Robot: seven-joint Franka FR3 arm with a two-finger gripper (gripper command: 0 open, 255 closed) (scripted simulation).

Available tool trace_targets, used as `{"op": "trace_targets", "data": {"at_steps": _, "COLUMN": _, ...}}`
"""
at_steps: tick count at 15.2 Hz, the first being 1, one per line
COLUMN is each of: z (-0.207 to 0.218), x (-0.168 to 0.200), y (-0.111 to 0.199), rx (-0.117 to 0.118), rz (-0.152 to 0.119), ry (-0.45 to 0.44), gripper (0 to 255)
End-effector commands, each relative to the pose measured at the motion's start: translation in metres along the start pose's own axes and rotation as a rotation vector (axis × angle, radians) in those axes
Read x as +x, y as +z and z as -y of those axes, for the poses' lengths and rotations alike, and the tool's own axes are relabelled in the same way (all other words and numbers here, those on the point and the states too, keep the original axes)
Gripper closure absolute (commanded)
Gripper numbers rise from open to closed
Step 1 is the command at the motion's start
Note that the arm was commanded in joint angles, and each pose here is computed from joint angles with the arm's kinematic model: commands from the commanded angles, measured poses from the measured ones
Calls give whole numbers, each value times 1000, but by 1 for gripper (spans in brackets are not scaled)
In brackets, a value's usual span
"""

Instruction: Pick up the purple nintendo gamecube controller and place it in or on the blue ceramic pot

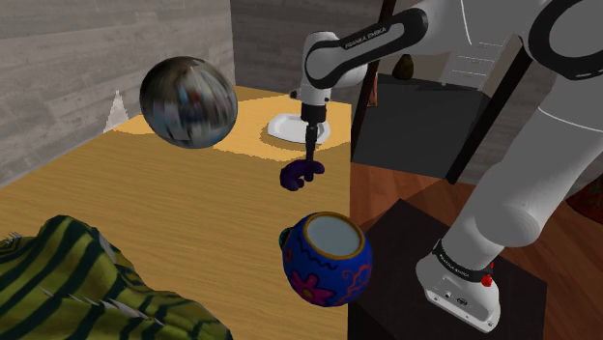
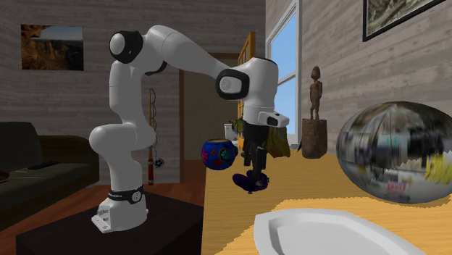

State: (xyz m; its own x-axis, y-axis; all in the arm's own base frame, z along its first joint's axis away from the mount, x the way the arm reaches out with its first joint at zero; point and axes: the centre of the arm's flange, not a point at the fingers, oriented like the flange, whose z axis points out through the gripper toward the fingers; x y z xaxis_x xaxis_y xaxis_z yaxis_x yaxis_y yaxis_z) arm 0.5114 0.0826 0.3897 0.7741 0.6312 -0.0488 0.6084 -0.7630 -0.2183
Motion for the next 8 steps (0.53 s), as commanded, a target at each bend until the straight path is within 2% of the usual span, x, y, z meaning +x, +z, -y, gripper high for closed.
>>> {"op": "trace_targets", "data": {"at_steps": 1, "z": 0, "x": 0, "y": 11, "rx": -4, "rz": 4, "ry": -9, "gripper": 0}}
{"op": "trace_targets", "data": {"at_steps": 5, "z": 0, "x": 0, "y": 30, "rx": -5, "rz": 4, "ry": -9, "gripper": 0}}
{"op": "trace_targets", "data": {"at_steps": 8, "z": 0, "x": 0, "y": 30, "rx": -4, "rz": 4, "ry": -9, "gripper": 0}}
